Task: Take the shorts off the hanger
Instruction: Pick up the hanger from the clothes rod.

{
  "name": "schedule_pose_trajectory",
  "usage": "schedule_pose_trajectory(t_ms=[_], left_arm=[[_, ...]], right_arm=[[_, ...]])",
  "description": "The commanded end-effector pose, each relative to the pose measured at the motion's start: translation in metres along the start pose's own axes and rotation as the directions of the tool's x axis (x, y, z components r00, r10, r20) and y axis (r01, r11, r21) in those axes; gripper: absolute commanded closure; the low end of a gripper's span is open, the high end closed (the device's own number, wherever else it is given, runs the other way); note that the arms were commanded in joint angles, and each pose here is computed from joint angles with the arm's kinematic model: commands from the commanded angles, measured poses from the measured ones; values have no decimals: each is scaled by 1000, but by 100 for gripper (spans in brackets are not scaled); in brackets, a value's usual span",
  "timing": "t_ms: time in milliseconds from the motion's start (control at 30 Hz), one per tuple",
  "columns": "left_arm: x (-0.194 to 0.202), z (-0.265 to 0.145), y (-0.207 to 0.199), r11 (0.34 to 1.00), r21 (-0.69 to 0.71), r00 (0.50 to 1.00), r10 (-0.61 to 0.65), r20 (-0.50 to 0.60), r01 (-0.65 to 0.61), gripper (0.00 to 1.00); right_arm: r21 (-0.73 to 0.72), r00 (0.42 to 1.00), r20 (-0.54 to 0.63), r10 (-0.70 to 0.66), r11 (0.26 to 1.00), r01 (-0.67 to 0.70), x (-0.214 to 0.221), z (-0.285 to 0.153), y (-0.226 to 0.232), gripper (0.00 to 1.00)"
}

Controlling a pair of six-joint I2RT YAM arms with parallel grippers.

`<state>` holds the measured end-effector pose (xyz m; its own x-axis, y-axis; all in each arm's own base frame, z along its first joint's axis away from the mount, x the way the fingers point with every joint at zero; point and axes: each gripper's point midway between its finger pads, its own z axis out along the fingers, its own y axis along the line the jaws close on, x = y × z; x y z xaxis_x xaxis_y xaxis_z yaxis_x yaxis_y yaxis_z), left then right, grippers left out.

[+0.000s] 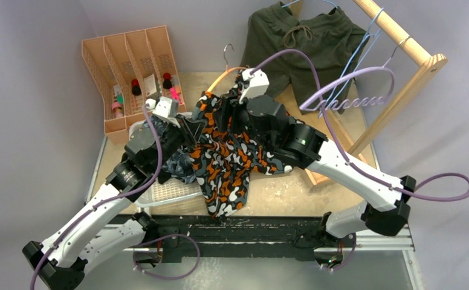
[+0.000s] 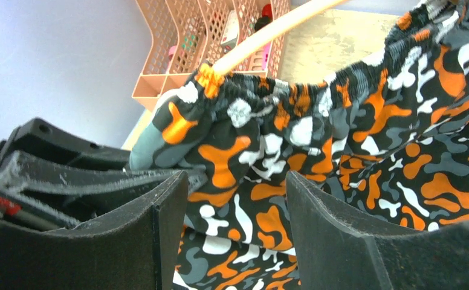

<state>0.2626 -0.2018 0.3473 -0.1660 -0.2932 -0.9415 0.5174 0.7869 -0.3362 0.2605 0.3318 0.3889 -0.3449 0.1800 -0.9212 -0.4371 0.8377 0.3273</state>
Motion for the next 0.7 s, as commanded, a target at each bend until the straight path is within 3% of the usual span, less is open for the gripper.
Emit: schedule_pose_trajectory(t_ms=[0, 333, 433, 533, 667], left_arm=[[-26, -8, -20, 995, 96, 994, -39, 101, 30, 100], [-10, -15, -16, 995, 98, 997, -42, 66, 36, 100], [-2, -16, -14, 995, 92, 999, -36, 40, 32, 100], [1, -17, -12, 995, 89, 998, -46, 44, 42, 100], [0, -19, -9, 995, 79, 996, -61, 65, 56, 100]], right_arm=[[66, 999, -50, -9, 998, 12, -2, 8, 1, 37], [158, 993, -29, 113, 982, -107, -13, 37, -6, 40], [126, 987, 32, 155, 979, -157, -36, 33, 2, 39], [73, 983, 34, 178, 981, -180, -31, 35, 9, 39], [183, 986, 58, 158, 969, -166, -28, 42, -7, 40]])
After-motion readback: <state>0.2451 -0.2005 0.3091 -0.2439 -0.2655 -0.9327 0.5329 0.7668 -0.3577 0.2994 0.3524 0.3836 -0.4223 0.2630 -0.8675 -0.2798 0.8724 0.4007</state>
